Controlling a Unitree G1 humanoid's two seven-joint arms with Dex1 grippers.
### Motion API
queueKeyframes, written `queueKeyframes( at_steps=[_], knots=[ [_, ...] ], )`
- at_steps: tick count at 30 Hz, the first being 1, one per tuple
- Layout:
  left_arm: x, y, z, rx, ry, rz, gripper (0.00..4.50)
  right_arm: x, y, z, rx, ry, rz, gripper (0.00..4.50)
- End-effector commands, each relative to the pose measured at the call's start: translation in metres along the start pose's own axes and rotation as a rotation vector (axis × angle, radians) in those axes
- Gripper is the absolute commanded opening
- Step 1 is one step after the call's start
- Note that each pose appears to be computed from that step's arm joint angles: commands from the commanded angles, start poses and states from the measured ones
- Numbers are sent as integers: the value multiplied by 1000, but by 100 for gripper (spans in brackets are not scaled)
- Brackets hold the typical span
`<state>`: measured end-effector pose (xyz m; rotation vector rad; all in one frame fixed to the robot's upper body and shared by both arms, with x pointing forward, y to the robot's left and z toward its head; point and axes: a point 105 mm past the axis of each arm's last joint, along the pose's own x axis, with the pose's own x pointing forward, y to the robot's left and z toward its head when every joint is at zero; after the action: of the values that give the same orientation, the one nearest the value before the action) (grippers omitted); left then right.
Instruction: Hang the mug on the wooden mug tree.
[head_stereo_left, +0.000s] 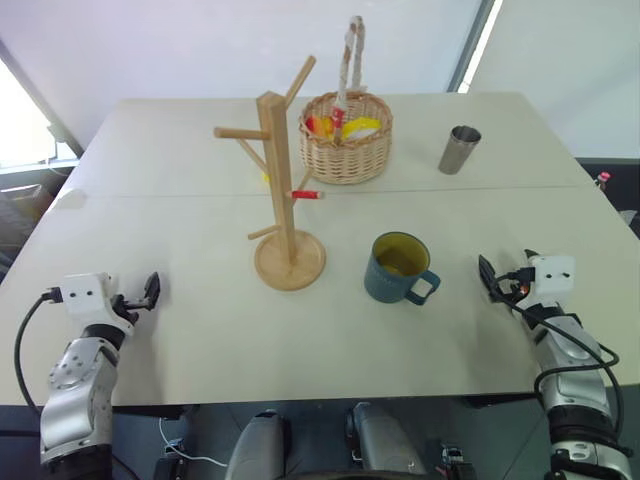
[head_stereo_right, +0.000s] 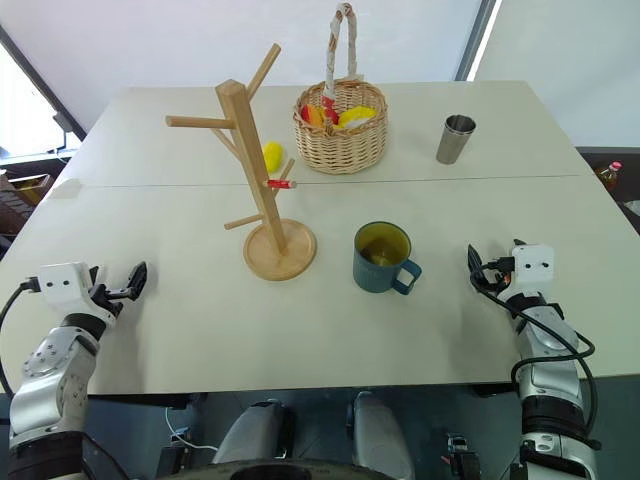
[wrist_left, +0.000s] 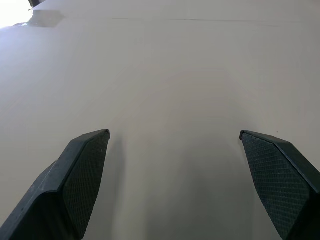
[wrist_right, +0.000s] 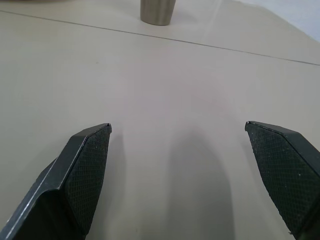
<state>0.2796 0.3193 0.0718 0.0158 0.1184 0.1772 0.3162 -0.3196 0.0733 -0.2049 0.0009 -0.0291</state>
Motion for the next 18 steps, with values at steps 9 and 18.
queueKeyframes(
  at_steps=[9, 18],
  knots=[
    [6, -9, 10, -20, -35, -36, 450, -7, -2, 8, 0, -22, -24, 445],
    [-1, -26, 16, 11, -76, -170, 450, -19, 7, 13, 1, -27, 11, 445]
  ],
)
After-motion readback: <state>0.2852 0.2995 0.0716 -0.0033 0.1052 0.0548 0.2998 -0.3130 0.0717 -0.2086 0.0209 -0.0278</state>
